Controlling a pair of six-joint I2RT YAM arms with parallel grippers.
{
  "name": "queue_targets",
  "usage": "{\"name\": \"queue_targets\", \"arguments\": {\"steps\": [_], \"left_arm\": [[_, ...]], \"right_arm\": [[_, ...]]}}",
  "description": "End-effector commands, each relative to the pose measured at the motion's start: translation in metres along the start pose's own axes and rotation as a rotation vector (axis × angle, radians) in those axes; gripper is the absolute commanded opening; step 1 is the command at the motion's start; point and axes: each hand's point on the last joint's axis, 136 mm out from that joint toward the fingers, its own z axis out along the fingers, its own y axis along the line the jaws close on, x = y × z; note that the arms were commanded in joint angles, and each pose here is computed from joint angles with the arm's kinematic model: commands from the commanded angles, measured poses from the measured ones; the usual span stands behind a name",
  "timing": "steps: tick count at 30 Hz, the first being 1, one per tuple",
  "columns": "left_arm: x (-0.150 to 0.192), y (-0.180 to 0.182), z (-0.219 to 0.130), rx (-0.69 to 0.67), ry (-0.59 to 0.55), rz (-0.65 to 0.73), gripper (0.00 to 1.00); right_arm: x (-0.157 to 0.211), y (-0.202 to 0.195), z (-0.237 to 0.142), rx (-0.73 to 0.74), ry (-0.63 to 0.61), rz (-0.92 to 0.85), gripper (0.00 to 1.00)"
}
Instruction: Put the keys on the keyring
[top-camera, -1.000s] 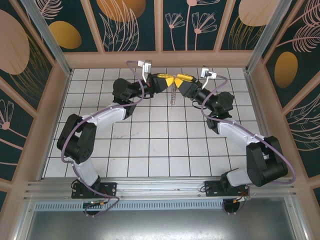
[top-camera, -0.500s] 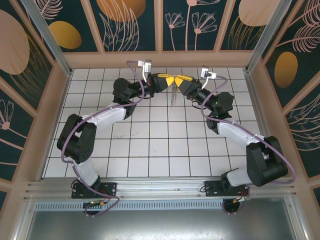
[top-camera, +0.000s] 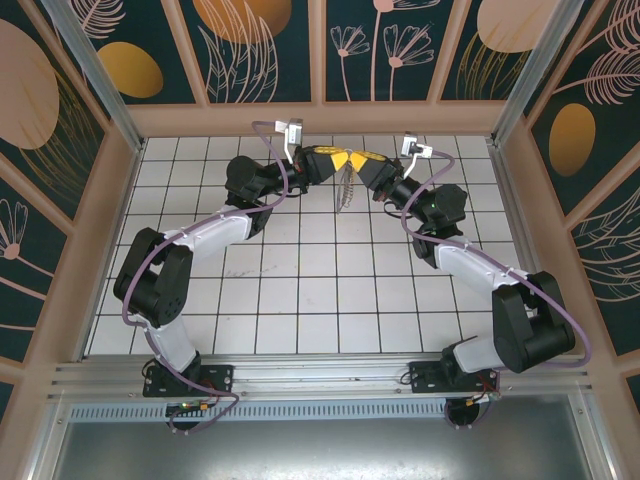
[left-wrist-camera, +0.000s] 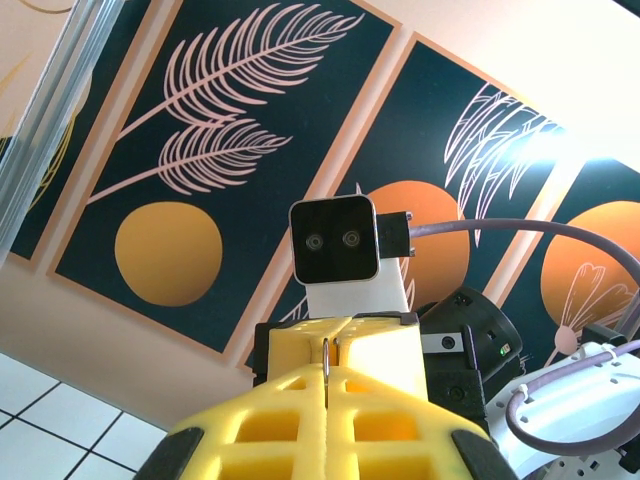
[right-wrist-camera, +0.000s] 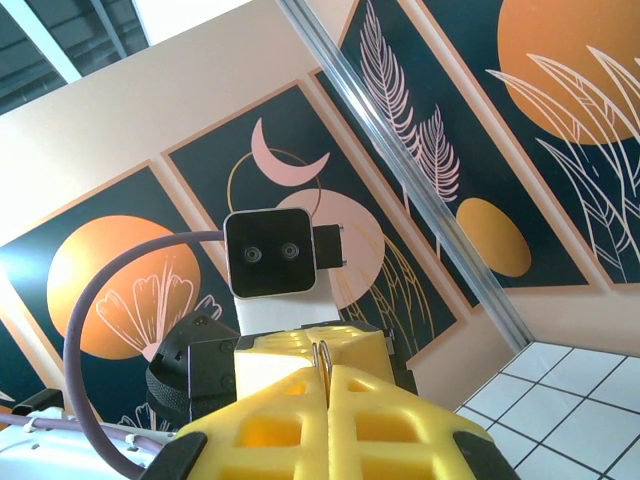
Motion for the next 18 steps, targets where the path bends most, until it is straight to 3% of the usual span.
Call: {"name": "queue_targets", "arguments": {"steps": [1, 5, 7, 11, 13, 16, 18], "left_arm": [[-0.018, -0.011, 0.001, 0.007, -0.038, 0.062, 0.00], [-0.018, -0.011, 0.001, 0.008, -0.037, 0.065, 0.00], [-0.019, -0.012, 0.002, 0.010, -0.035, 0.067, 0.00], [-0.020, -0.012, 0.003, 0.011, -0.033, 0.067, 0.00], [-0.020, -0.012, 0.003, 0.013, -0.033, 0.068, 0.00], [-0.020, -0.011, 0.004, 0.010, -0.033, 0.065, 0.00], [-0.020, -0.010, 0.004, 0.009, -0.032, 0.064, 0.00]], "right_arm": [[-0.004, 0.011, 0.004, -0.047, 0.000, -0.043, 0.00], [-0.001, 0.011, 0.007, -0.056, 0.022, -0.041, 0.00], [-0.001, 0.009, 0.008, -0.047, 0.025, -0.035, 0.11], [0.000, 0.006, 0.009, -0.046, 0.029, -0.032, 0.22], [0.001, 0.005, 0.010, -0.044, 0.033, -0.028, 0.19], [0.002, 0.003, 0.011, -0.041, 0.037, -0.028, 0.00], [0.003, 0.002, 0.013, -0.042, 0.043, -0.027, 0.00]]}}
